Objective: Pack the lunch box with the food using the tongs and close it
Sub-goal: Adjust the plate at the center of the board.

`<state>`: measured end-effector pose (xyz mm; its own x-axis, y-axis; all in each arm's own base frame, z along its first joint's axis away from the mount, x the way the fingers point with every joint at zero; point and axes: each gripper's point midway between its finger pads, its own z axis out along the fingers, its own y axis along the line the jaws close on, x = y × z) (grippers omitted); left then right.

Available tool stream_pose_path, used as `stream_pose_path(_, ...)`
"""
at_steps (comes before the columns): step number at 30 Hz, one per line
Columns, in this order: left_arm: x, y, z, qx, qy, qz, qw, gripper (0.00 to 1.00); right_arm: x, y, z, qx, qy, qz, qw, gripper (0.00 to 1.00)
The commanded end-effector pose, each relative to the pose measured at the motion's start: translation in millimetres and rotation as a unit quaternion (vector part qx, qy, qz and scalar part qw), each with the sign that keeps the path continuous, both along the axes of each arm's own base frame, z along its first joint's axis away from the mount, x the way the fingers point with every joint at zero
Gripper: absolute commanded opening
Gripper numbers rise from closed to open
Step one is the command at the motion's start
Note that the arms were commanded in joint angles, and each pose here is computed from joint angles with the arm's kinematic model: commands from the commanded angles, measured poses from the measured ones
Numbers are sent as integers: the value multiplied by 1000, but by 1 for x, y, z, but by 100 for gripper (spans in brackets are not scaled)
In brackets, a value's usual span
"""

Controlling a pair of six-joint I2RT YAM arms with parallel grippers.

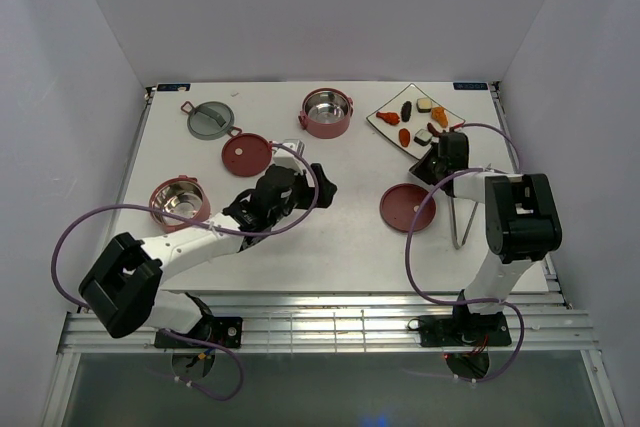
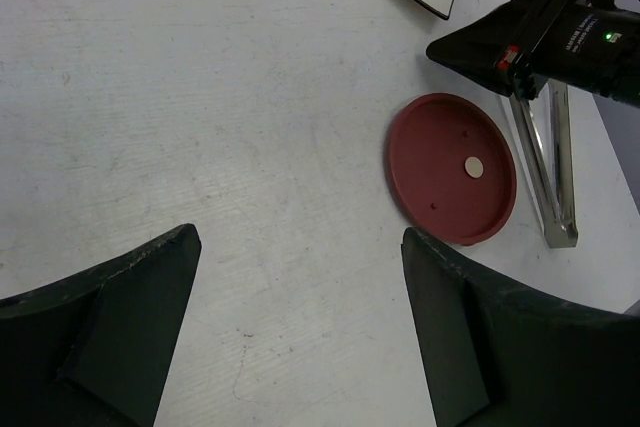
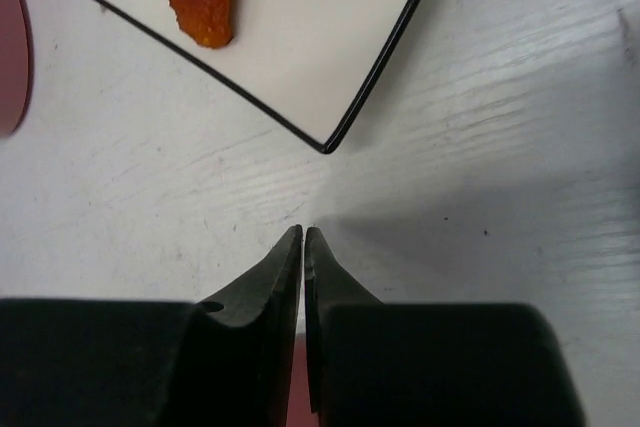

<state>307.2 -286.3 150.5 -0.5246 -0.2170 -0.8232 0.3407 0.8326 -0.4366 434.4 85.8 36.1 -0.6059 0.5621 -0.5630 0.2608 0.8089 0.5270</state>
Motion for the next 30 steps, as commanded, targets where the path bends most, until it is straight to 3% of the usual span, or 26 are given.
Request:
stream_pose_path(1, -4, 5, 17, -18, -9, 1, 1000, 92, 10, 1, 25, -12, -44, 21, 999, 12)
stream_pose_path(3, -10, 7, 18, -22, -9, -2, 1000, 92, 28, -7, 53, -25, -77, 28, 996, 21)
stream_pose_path(4, -14, 6, 18, -26, -5, -13, 1000, 92, 33, -16, 60, -31, -80, 23, 996, 32)
stream_pose_path(7, -28, 6, 17, -28, -1, -41, 999, 92, 60, -41, 93, -58, -97, 6, 994, 51)
stream_pose_path(9, -34, 7, 17, -27, 5, -50, 998, 92, 80, -55, 107, -51, -109, 2, 993, 60)
stream_pose_path(12, -42, 4, 12, -28, 15, -72, 997, 93, 94, -76, 95, -2, -95, -5, 995, 68)
stream_pose_path(20, -53, 1, 4, -19, 19, -105, 994, 92, 143, -120, 75, 24, -82, -19, 996, 76)
stream_pose_path(30, -53, 14, 4, -17, -5, -82, 996, 92, 157, -153, 37, 8, -62, -79, 995, 78)
